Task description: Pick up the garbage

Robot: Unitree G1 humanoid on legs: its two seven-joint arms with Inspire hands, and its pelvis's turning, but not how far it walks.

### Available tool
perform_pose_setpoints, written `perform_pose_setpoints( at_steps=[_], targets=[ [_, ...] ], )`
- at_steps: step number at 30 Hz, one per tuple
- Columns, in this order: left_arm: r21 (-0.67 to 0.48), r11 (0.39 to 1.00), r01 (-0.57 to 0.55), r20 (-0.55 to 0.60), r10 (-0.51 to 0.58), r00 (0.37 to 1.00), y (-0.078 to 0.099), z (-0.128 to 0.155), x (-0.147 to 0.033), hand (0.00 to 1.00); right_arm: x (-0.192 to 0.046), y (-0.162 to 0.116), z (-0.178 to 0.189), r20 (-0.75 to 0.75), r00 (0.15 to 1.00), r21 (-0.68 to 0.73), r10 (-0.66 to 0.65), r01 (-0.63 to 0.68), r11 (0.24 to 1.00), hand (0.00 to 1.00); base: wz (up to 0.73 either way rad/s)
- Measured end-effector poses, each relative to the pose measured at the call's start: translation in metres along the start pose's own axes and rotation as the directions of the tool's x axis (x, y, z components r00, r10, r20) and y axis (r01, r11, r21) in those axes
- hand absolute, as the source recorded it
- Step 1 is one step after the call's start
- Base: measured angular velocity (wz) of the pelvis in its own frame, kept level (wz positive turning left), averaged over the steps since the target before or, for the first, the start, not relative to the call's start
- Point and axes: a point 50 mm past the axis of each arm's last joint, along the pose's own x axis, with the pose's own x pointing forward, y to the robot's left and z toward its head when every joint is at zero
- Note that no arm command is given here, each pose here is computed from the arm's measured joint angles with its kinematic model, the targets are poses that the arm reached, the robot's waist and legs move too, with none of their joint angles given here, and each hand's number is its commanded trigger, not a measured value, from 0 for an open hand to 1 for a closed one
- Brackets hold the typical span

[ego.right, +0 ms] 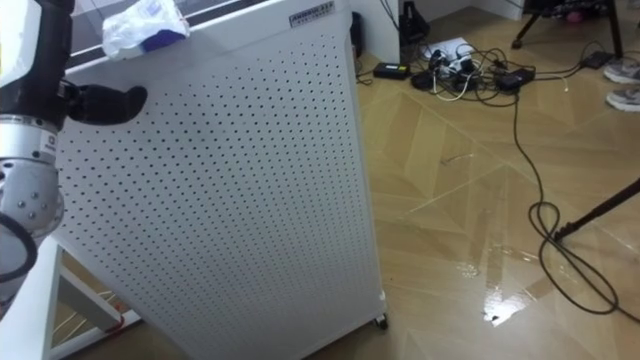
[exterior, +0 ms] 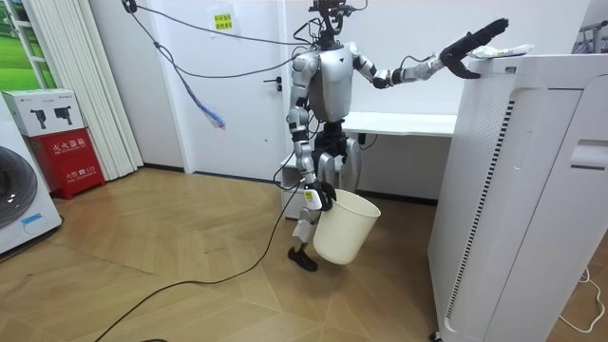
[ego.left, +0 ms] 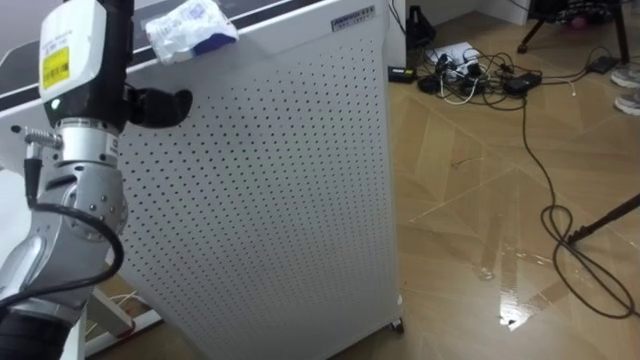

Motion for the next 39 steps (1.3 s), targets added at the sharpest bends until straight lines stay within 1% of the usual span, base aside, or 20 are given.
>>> perform_pose_setpoints(
  at_steps=[3,11,14,17,27,29,30,31,32,39],
  targets=[
    [-0.006,1.000,0.002,0.005,-0.002,1.000,0.001,0.001,0.002,0.00,0.000,-0.001,0.000,-0.004,1.000,-0.011,-0.003,0.003,1.000,1.00,0.01],
    [0.003,0.999,0.054,0.008,-0.054,0.999,-0.004,0.002,0.002,0.00,0.001,-0.001,0.004,0.002,1.000,-0.042,-0.005,0.005,0.999,1.00,0.03],
    [0.009,0.999,0.045,0.015,-0.045,0.999,-0.002,0.006,0.009,0.00,0.000,-0.001,0.004,0.005,1.000,-0.043,-0.005,0.006,0.999,1.00,-0.01],
    [0.021,0.998,0.056,0.025,-0.057,0.998,-0.003,0.008,0.009,0.00,0.000,-0.002,0.003,0.003,1.000,-0.042,-0.016,0.016,0.999,1.00,0.00],
    [0.029,0.996,0.081,0.009,-0.082,0.997,-0.004,0.006,0.015,0.00,0.000,-0.003,0.003,0.004,1.000,-0.042,-0.027,0.027,0.999,1.00,0.00],
    [0.030,0.996,0.087,0.007,-0.088,0.996,-0.004,0.006,0.016,0.21,0.000,-0.003,0.003,0.003,1.000,-0.042,-0.027,0.027,0.999,1.00,0.00],
    [0.030,0.996,0.088,0.007,-0.089,0.996,-0.004,0.006,0.016,0.55,0.000,-0.003,0.003,0.003,1.000,-0.042,-0.027,0.027,0.999,1.00,0.00],
    [0.030,0.996,0.089,0.007,-0.089,0.996,-0.004,0.006,0.016,0.85,0.000,-0.003,0.003,0.003,1.000,-0.041,-0.027,0.027,0.999,1.00,0.00],
    [0.030,0.996,0.089,0.006,-0.090,0.996,-0.004,0.006,0.015,1.00,0.000,-0.003,0.003,0.002,1.000,-0.041,-0.027,0.027,0.999,1.00,0.00],
    [0.037,0.994,0.105,0.009,-0.105,0.994,-0.008,0.007,0.014,1.00,-0.001,-0.003,-0.001,-0.007,1.000,-0.039,-0.029,0.029,0.999,1.00,0.00]
  ],
)
